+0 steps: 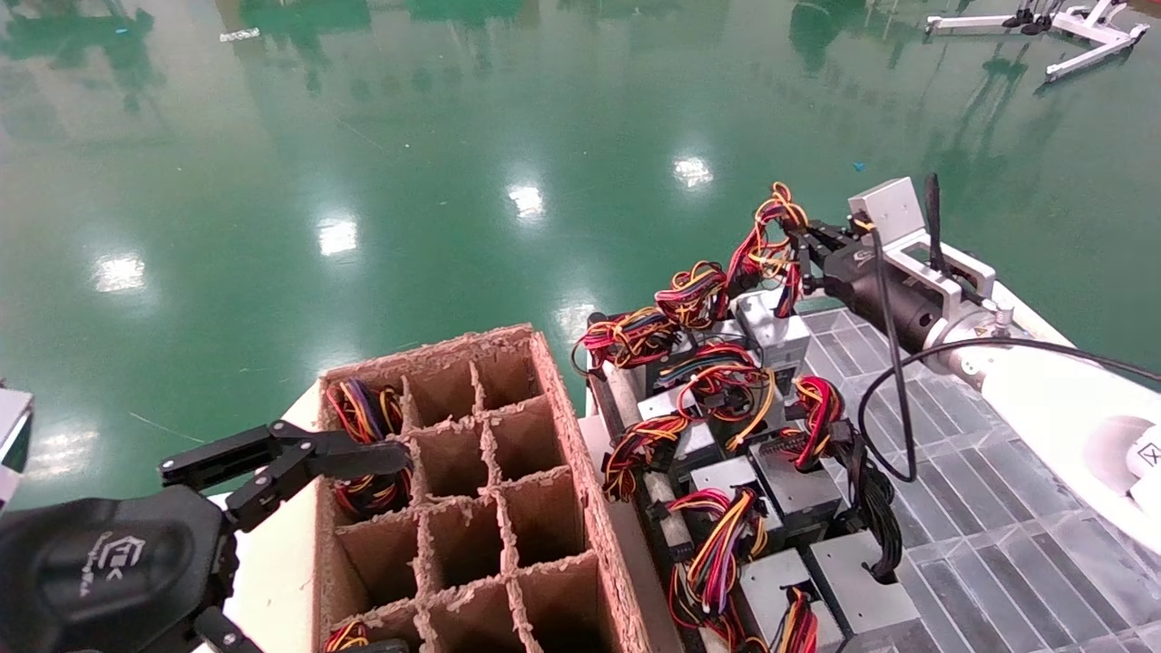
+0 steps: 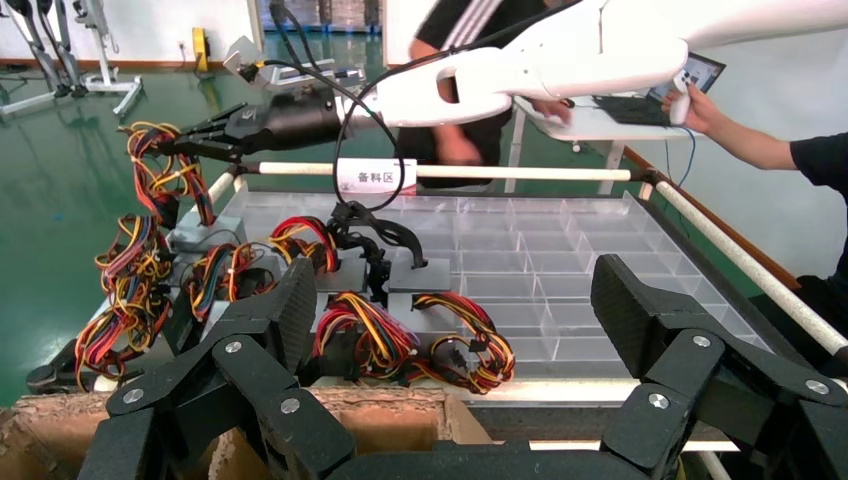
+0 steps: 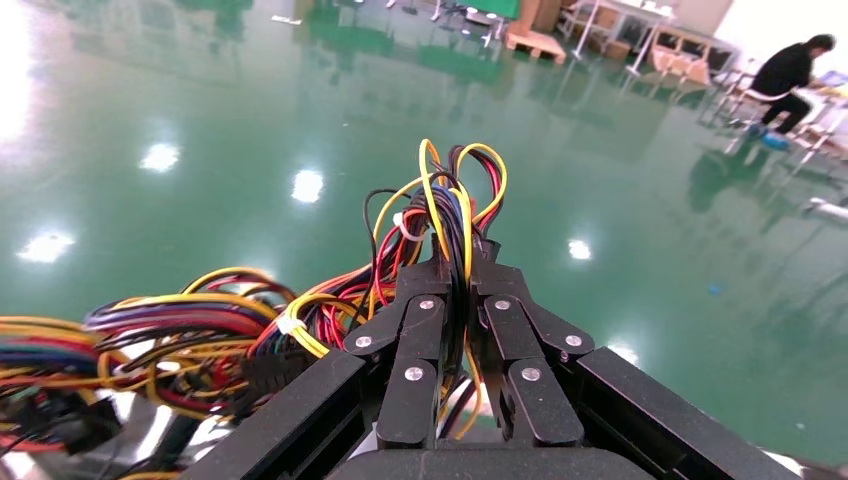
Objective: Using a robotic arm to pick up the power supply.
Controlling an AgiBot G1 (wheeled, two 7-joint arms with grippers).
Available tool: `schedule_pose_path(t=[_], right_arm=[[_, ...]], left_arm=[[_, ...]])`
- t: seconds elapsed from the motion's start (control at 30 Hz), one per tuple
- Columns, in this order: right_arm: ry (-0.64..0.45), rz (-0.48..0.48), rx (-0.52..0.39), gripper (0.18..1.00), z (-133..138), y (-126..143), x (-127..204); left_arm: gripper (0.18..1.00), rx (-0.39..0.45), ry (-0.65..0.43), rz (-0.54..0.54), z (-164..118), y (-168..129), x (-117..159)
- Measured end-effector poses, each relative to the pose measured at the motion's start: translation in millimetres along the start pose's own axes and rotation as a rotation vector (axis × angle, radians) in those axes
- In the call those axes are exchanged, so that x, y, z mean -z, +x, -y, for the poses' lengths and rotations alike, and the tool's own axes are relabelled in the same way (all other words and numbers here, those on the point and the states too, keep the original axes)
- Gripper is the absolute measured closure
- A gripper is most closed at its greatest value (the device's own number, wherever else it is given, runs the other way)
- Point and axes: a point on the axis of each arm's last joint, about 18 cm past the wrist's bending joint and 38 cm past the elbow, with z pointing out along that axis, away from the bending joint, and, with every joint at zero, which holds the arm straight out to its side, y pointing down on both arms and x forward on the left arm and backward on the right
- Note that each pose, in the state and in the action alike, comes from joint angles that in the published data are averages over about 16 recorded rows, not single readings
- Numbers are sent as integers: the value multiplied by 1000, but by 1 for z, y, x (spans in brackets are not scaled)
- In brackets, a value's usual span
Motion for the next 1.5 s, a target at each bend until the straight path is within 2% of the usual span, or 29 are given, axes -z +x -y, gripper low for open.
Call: schedule_pose_path(t=[0.5,0.7,0.9,1.1,1.3,1.5], right_arm=[[-6,-32,24,963,-4,-1,-3],[-5,-31,22,921,-4,-1,-3],[-3,-29,22,846,-3,0,-2],[-5,-15,20,734,-1,4,1],[-27,33,-5,597,3,12,9],[-93,101,-39,455,9,26,21]], left_arm=[[184,0,0,1,0,0,0],[184,0,0,1,0,0,0],[184,0,0,1,0,0,0],[184,0,0,1,0,0,0],[184,0,0,1,0,0,0],[184,0,0,1,0,0,0]])
